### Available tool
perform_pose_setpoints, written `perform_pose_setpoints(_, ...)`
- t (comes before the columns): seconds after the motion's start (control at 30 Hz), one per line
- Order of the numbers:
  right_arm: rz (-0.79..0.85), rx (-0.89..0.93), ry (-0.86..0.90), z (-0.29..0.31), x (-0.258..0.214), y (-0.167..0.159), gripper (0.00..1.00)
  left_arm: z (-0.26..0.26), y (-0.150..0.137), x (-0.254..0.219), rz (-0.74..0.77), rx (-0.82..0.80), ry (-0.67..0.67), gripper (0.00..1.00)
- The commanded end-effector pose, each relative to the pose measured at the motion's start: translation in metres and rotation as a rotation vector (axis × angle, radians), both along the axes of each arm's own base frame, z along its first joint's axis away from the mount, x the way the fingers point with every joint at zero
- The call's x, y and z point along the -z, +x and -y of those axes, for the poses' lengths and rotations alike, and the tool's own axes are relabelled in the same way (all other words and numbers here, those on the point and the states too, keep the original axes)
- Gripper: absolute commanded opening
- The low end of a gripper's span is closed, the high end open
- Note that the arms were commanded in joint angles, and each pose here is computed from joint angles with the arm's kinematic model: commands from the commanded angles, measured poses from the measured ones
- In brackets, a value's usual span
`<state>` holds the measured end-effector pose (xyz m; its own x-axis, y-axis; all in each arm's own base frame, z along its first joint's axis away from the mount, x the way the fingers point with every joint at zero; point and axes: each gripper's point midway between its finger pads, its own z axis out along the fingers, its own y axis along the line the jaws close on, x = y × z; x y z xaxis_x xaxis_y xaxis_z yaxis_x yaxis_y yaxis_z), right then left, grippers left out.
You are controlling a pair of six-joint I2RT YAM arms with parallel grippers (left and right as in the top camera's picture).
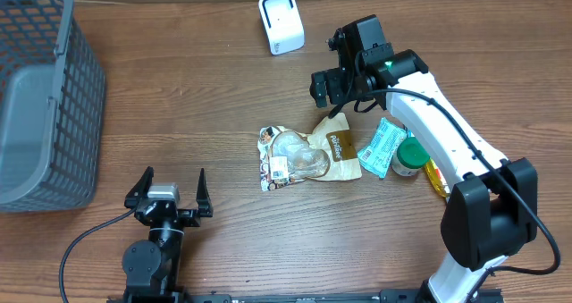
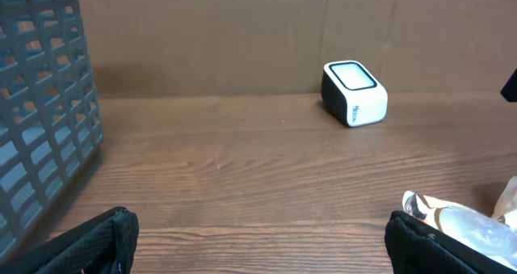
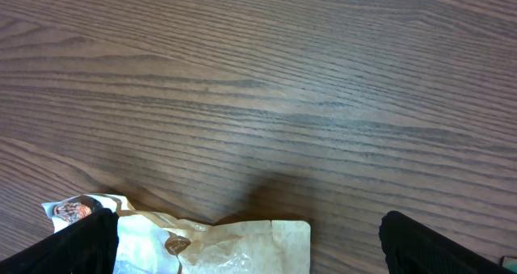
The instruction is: Scan the item barcode
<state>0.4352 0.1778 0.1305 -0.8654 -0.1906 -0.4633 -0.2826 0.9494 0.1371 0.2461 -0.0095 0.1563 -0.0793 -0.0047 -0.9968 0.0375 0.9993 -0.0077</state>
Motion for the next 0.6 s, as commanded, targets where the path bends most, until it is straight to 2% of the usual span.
perform_pose_setpoints(0.0, 0.010, 0.004, 0.000, 0.0001, -0.0035, 0.0001, 1.00, -0.0012, -0.0002, 0.0002, 0.004, -0.006, 0.039, 1.00)
perform_pose_setpoints(0.57, 0.010, 0.004, 0.000, 0.0001, -0.0035, 0.0001, 1.00, -0.0002, -0.0002, 0.0003, 0.005, 0.001, 0.054, 1.00)
